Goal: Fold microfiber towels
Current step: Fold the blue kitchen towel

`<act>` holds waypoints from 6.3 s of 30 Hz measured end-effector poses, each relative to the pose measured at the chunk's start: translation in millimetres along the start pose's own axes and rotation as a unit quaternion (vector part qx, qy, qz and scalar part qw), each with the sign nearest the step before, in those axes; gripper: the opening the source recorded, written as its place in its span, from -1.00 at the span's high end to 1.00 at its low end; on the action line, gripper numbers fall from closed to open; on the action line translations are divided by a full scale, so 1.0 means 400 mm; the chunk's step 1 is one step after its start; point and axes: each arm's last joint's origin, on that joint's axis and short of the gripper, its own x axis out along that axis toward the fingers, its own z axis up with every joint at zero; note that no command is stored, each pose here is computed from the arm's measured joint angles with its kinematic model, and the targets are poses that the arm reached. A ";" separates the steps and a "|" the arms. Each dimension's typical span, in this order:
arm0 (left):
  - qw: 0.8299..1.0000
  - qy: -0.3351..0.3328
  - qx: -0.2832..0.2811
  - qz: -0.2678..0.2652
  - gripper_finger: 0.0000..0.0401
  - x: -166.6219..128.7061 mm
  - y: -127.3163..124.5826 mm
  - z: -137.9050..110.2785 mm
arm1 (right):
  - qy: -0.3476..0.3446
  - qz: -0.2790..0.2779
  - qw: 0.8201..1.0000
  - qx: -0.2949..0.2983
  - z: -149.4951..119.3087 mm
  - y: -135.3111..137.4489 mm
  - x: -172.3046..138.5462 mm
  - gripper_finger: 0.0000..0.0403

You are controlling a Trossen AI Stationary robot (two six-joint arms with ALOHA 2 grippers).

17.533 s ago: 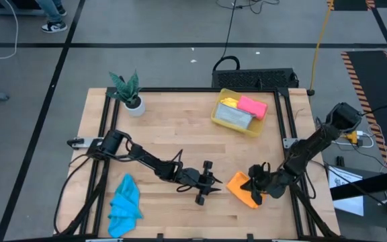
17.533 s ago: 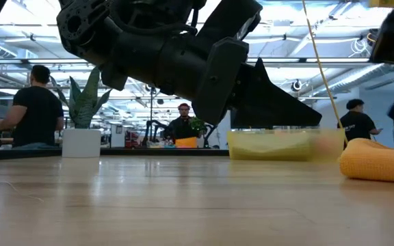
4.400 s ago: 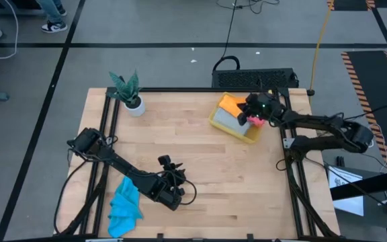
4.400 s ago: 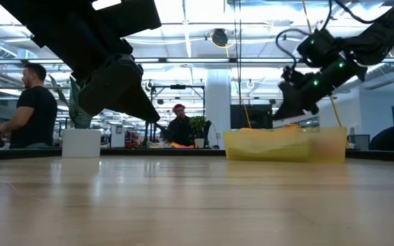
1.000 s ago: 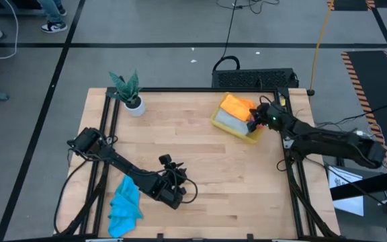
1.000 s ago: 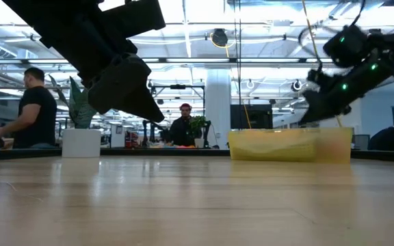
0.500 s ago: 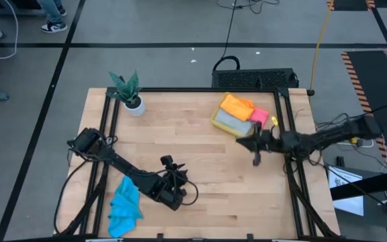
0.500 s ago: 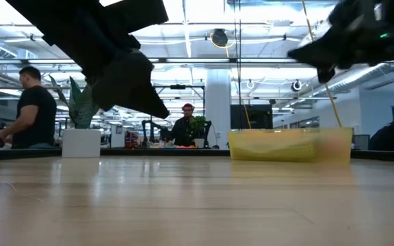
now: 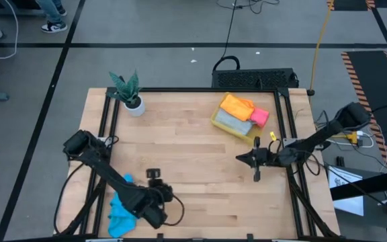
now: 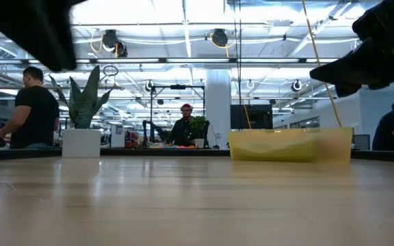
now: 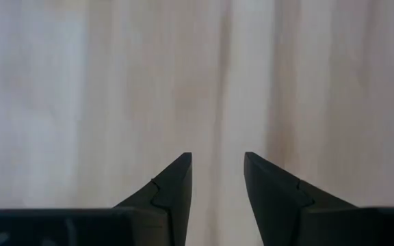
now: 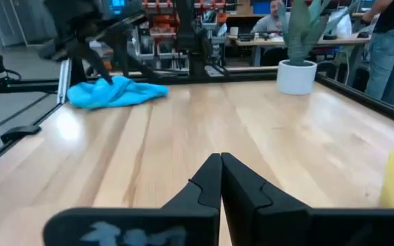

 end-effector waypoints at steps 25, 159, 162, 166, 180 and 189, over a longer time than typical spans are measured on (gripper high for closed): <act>0.949 0.257 -0.143 -0.113 0.56 0.032 -0.113 -0.221 | -0.023 0.006 0.999 -0.039 0.002 0.009 0.010 1.00; 0.981 -0.150 -0.023 0.119 0.98 0.011 -0.025 -0.035 | 0.320 0.048 0.946 -0.017 -0.065 0.158 0.125 0.96; 0.974 -0.169 -0.034 0.144 0.95 0.003 -0.017 -0.038 | 0.326 0.006 0.944 -0.047 -0.030 0.148 0.115 0.99; 0.969 -0.178 -0.041 0.167 0.95 0.002 -0.009 -0.042 | 0.291 -0.037 0.952 -0.084 0.058 0.149 0.100 0.99; 0.894 -0.352 -0.101 0.258 0.97 -0.161 0.107 -0.035 | 0.067 -0.021 0.985 -0.157 0.336 0.203 -0.016 1.00; 0.906 -0.359 -0.134 0.181 0.92 -0.246 0.154 -0.064 | -0.003 0.061 0.989 -0.137 0.387 0.233 -0.098 1.00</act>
